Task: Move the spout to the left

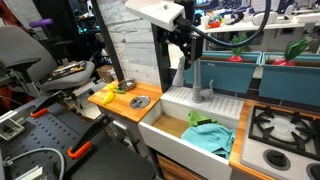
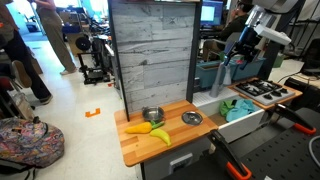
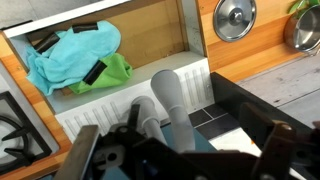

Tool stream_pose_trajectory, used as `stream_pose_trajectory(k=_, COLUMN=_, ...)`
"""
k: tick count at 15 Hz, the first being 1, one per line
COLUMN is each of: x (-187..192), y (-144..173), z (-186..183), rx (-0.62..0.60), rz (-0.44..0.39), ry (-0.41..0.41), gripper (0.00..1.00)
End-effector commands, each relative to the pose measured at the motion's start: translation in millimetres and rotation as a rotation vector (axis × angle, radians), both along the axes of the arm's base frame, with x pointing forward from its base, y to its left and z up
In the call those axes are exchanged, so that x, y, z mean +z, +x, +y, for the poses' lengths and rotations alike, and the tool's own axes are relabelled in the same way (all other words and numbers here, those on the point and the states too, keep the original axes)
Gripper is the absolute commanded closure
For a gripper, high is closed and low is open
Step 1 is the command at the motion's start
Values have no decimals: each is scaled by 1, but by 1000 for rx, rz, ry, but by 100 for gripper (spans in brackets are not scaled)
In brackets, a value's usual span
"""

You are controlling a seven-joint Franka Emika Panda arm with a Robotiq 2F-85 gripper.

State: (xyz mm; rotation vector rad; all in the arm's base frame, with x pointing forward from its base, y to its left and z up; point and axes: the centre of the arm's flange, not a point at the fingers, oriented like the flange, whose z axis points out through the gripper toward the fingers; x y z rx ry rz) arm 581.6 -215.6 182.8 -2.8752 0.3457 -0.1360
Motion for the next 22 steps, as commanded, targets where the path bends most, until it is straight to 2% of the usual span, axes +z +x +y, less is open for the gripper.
stream_pose_trajectory(k=1, x=-8, y=15, z=0, rx=-36, rz=-34, ry=-39, gripper=0)
stream_pose_trajectory(k=2, x=-10, y=17, z=1, rx=-42, rz=-39, ry=-48, gripper=0)
stream_pose_trajectory(k=3, x=-11, y=18, z=3, rx=-42, rz=-37, ry=-57, gripper=25)
stream_pose_trajectory(k=4, x=-12, y=18, z=5, rx=-36, rz=-31, ry=-64, gripper=26)
stream_pose_trajectory(k=9, x=-12, y=18, z=11, rx=-31, rz=-22, ry=-83, gripper=66)
stream_pose_trajectory(k=14, x=-16, y=22, z=12, rx=-54, rz=-3, ry=-94, gripper=100)
stream_pose_trajectory(k=15, x=-18, y=24, z=13, rx=-60, rz=2, ry=-86, gripper=94)
stream_pose_trajectory(k=22, x=-21, y=45, z=39, rx=-150, rz=-10, ry=50, gripper=94)
